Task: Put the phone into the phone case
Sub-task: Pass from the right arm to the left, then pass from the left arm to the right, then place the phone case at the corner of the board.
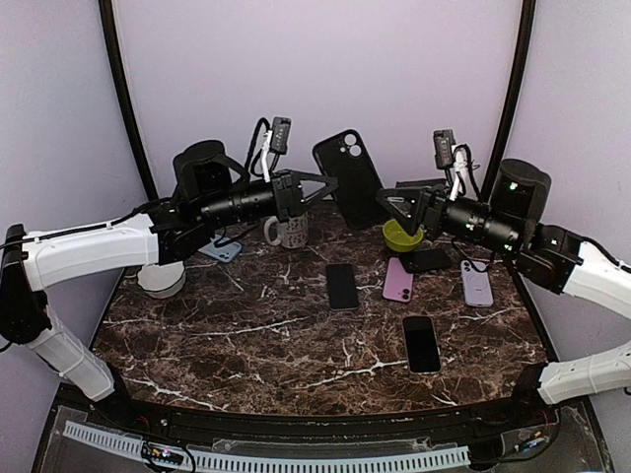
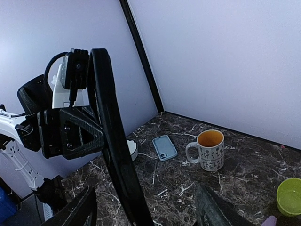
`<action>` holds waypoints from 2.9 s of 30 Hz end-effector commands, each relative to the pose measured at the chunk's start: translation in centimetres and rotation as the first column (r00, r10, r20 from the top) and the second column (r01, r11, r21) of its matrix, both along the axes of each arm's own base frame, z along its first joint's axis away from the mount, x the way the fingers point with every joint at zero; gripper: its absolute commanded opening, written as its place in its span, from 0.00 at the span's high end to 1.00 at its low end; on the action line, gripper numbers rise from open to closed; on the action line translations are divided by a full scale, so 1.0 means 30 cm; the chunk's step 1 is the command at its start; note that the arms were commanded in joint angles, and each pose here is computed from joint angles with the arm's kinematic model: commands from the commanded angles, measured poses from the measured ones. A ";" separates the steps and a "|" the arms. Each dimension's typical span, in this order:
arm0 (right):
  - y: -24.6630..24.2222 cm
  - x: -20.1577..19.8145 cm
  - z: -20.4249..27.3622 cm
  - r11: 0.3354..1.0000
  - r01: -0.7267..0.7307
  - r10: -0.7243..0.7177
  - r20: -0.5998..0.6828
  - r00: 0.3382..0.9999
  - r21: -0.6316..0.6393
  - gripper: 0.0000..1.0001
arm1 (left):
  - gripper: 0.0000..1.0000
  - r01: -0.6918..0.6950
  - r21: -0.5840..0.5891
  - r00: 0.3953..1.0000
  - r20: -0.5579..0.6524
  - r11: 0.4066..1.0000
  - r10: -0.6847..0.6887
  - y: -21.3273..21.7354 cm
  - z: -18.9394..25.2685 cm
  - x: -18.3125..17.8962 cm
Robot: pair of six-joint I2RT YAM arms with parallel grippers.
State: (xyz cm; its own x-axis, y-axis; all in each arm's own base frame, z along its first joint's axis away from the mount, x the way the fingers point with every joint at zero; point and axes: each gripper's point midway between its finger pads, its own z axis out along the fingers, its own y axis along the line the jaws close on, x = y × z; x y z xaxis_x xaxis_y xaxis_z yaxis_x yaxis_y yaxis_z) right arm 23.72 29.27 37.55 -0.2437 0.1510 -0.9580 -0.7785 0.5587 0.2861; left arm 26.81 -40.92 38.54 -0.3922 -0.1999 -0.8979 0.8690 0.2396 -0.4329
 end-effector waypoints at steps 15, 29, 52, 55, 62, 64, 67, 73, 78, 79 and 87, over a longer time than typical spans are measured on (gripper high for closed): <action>0.083 0.018 0.018 0.980 -0.089 0.092 0.005 0.996 -0.180 0.37 | 1.00 0.055 0.213 0.995 0.067 0.976 -0.071 0.026 -0.028 -0.079; 0.121 0.021 -0.019 0.978 -0.133 0.128 -0.042 0.991 -0.163 1.00 | 1.00 0.057 0.225 0.994 0.074 0.973 -0.076 0.027 -0.037 -0.085; 0.098 0.038 -0.250 0.993 -0.041 -0.027 -0.559 0.829 -0.109 1.00 | 0.01 -0.228 0.475 0.973 0.073 0.850 0.220 0.237 -0.267 0.066; 0.111 0.021 -0.295 0.996 -0.053 -0.003 -0.617 0.787 -0.072 1.00 | 0.01 -0.253 0.505 0.961 0.029 0.825 0.276 0.279 -0.330 0.102; 0.125 -0.015 -0.418 0.996 -0.075 0.023 -0.712 0.702 -0.043 1.00 | 0.01 -0.334 0.542 0.910 -0.028 0.771 0.413 0.382 -0.436 0.177; 0.126 -0.024 -0.451 0.996 -0.081 0.028 -0.728 0.685 -0.038 1.00 | 0.01 -0.337 0.549 0.902 -0.044 0.765 0.430 0.395 -0.450 0.188; 0.119 -0.040 -0.503 0.996 -0.081 0.029 -0.750 0.660 -0.033 1.00 | 0.01 -0.323 0.549 0.899 -0.076 0.771 0.431 0.397 -0.464 0.194; 0.111 -0.078 -0.598 0.996 -0.091 0.044 -0.794 0.606 -0.014 1.00 | 0.01 -0.309 0.548 0.897 -0.102 0.777 0.429 0.402 -0.475 0.200; 0.113 -0.110 -0.669 0.995 -0.101 0.055 -0.823 0.565 -0.003 1.00 | 0.01 -0.295 0.556 0.897 -0.120 0.777 0.426 0.397 -0.494 0.201; 0.113 -0.115 -0.684 0.995 -0.102 0.053 -0.829 0.557 -0.004 1.00 | 0.01 -0.290 0.557 0.898 -0.123 0.779 0.422 0.395 -0.497 0.200; 0.122 -0.140 -0.785 0.995 -0.103 0.068 -0.860 0.506 0.019 1.00 | 0.01 -0.262 0.563 0.902 -0.145 0.784 0.406 0.382 -0.518 0.195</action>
State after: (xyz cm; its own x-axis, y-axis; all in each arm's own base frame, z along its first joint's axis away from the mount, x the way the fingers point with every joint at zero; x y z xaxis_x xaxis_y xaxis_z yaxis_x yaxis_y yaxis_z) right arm 19.53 31.83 13.86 -0.9591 0.0483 -0.2790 -0.2002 0.5815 0.7886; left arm 32.86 -29.51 23.26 -0.5916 0.1052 -0.7993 0.5744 0.7507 -0.3263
